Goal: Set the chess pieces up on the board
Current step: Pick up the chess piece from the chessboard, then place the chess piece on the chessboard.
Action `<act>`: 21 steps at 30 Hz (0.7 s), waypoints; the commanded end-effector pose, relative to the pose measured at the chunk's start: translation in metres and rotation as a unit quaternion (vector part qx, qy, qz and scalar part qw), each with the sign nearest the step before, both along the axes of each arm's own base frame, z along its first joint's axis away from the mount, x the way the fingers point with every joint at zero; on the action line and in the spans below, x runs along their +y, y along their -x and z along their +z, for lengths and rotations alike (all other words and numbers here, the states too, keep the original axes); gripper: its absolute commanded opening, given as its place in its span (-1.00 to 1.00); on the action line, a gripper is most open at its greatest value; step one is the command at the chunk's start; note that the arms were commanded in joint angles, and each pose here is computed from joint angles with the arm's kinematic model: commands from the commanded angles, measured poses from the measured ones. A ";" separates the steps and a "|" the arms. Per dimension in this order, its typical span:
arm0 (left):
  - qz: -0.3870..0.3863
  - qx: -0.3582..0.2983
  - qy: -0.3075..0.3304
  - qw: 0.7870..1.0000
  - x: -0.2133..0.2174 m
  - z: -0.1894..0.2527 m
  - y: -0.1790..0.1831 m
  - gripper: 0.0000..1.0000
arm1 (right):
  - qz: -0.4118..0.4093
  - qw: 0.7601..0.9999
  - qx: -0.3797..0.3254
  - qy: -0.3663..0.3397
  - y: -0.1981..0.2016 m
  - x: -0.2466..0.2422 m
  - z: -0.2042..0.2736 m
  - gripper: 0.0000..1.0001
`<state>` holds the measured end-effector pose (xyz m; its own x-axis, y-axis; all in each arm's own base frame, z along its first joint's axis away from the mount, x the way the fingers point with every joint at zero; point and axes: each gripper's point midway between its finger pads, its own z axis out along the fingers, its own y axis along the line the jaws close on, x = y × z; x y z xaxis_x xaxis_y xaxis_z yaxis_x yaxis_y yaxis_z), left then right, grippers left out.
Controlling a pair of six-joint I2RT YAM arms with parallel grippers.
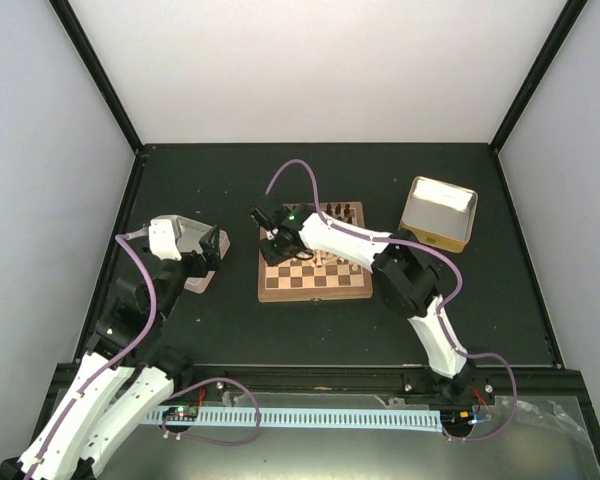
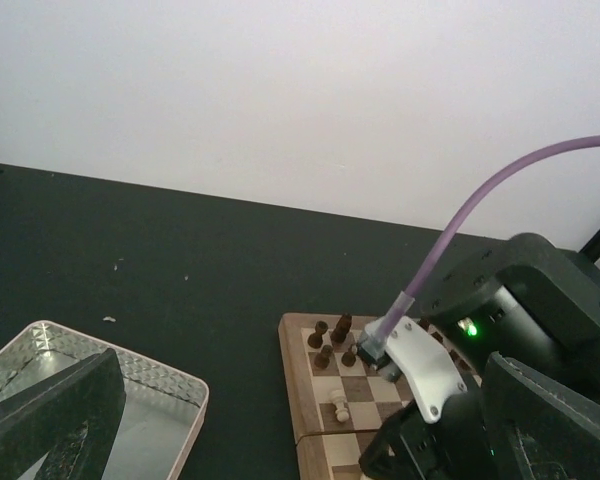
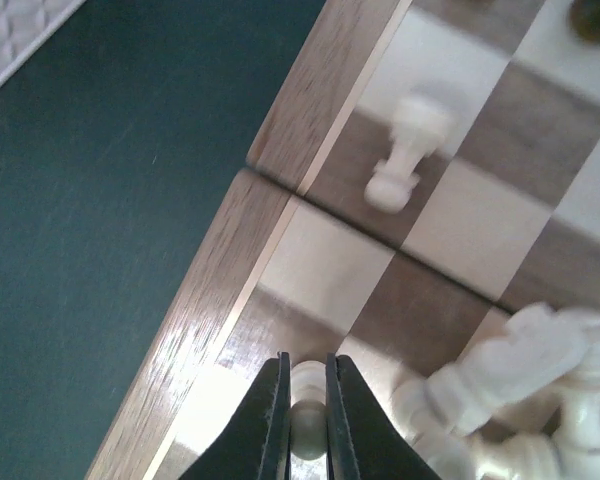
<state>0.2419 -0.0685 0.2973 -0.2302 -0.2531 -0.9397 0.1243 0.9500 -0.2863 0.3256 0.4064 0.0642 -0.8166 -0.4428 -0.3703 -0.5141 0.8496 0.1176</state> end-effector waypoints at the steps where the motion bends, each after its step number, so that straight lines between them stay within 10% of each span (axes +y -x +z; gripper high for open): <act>1: 0.007 -0.006 -0.007 1.000 0.003 0.003 0.000 0.97 | 0.027 0.999 0.008 -0.017 0.028 0.007 0.016 -0.85; 21: 0.014 -0.001 -0.007 1.000 0.005 0.000 0.001 0.97 | 0.032 0.999 0.005 -0.011 0.037 0.013 0.012 -0.44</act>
